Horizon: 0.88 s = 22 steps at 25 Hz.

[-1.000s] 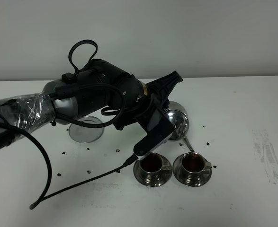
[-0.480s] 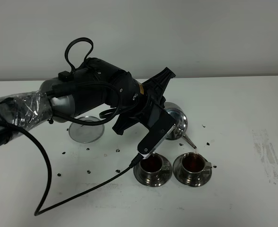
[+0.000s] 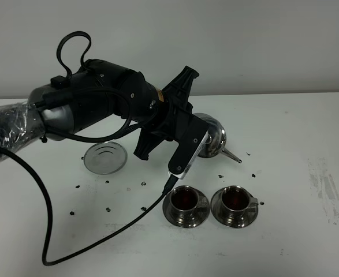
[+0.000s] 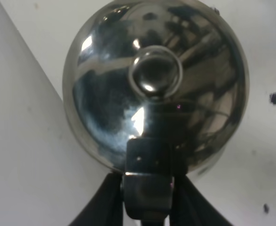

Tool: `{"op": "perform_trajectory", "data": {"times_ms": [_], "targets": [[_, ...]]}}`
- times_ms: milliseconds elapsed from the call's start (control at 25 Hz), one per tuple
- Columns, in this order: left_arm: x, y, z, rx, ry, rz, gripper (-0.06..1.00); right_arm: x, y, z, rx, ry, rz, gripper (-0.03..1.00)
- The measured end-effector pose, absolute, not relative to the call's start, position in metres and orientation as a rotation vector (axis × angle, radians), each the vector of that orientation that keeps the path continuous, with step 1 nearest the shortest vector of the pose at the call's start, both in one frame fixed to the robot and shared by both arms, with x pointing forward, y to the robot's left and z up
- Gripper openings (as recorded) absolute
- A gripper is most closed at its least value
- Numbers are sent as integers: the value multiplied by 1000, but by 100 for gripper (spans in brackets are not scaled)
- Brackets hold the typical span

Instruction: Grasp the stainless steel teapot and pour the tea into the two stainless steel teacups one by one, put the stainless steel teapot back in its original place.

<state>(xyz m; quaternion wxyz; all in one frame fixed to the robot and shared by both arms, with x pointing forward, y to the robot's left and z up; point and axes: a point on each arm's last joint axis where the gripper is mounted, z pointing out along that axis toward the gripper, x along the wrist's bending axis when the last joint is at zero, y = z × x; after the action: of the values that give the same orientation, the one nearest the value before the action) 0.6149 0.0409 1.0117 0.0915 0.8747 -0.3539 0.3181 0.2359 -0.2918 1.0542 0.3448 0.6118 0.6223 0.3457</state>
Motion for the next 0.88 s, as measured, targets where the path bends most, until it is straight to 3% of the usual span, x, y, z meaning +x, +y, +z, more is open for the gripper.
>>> {"op": "perform_trajectory", "data": {"times_ms": [520, 880], "targets": [[580, 47, 1082, 2392, -426, 865, 22, 236, -292, 1054, 1589, 1616, 898, 23], [516, 61, 1079, 2276, -179, 664, 22, 236, -292, 1054, 1589, 1616, 898, 23]]}}
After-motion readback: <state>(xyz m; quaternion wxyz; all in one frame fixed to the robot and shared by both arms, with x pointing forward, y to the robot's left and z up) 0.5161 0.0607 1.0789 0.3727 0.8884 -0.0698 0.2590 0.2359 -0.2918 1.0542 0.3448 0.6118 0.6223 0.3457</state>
